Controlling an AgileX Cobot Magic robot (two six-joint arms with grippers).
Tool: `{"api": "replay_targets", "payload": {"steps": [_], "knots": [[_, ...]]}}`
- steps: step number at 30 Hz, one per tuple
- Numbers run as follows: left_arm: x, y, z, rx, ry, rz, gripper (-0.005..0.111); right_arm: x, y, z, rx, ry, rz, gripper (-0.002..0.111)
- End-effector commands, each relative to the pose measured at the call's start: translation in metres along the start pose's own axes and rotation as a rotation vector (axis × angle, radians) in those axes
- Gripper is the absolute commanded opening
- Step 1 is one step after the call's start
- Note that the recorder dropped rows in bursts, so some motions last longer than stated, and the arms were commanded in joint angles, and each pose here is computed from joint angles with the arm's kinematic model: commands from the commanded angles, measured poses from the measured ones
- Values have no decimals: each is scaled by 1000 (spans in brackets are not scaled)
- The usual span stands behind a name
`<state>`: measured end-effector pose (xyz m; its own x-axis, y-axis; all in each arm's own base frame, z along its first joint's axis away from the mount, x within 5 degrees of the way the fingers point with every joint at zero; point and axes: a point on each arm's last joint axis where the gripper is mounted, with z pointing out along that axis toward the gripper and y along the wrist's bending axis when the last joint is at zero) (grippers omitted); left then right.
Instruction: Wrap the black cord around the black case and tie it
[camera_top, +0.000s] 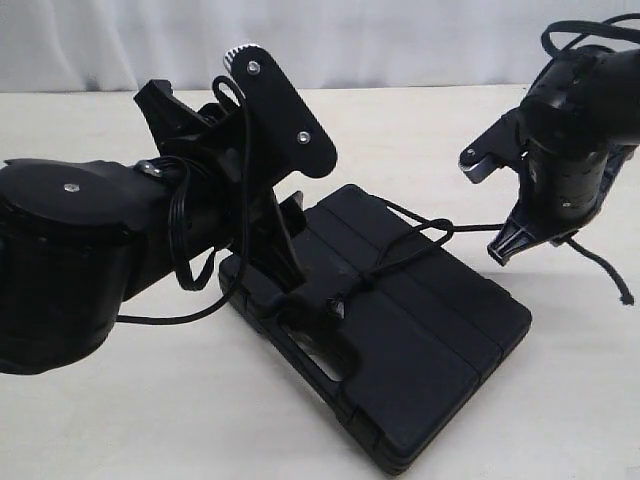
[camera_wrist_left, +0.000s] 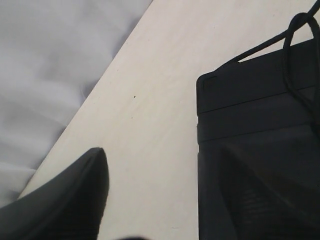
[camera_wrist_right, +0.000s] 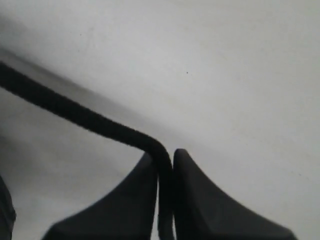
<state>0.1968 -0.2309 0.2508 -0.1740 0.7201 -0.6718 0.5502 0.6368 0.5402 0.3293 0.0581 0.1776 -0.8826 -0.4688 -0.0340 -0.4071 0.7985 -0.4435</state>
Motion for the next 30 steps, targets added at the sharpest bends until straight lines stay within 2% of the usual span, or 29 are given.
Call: {"api": "replay_targets", "payload": {"steps": [1, 4, 7, 14, 18, 21, 25, 30], "knots": [[0, 1, -1, 6, -2, -14, 60, -5, 5, 18, -46, 6, -10, 33], [0, 1, -1, 6, -2, -11, 60, -5, 7, 23, -45, 24, -20, 58], [0, 1, -1, 6, -2, -11, 60, -5, 5, 22, -29, 34, -9, 67], [2, 5, -1, -37, 20, -9, 60, -18, 0, -14, -132, 144, 77, 66], [5, 10, -1, -96, 50, -10, 60, -21, 11, -35, -354, 148, 9, 66], [5, 11, -1, -102, 53, -10, 60, -21, 14, -46, -437, 104, -19, 66], [5, 11, -1, -102, 53, -10, 60, -17, 9, -58, -423, 68, -16, 63], [5, 11, -1, -102, 53, -10, 60, -15, 6, -68, -427, 48, 42, 49]]}}
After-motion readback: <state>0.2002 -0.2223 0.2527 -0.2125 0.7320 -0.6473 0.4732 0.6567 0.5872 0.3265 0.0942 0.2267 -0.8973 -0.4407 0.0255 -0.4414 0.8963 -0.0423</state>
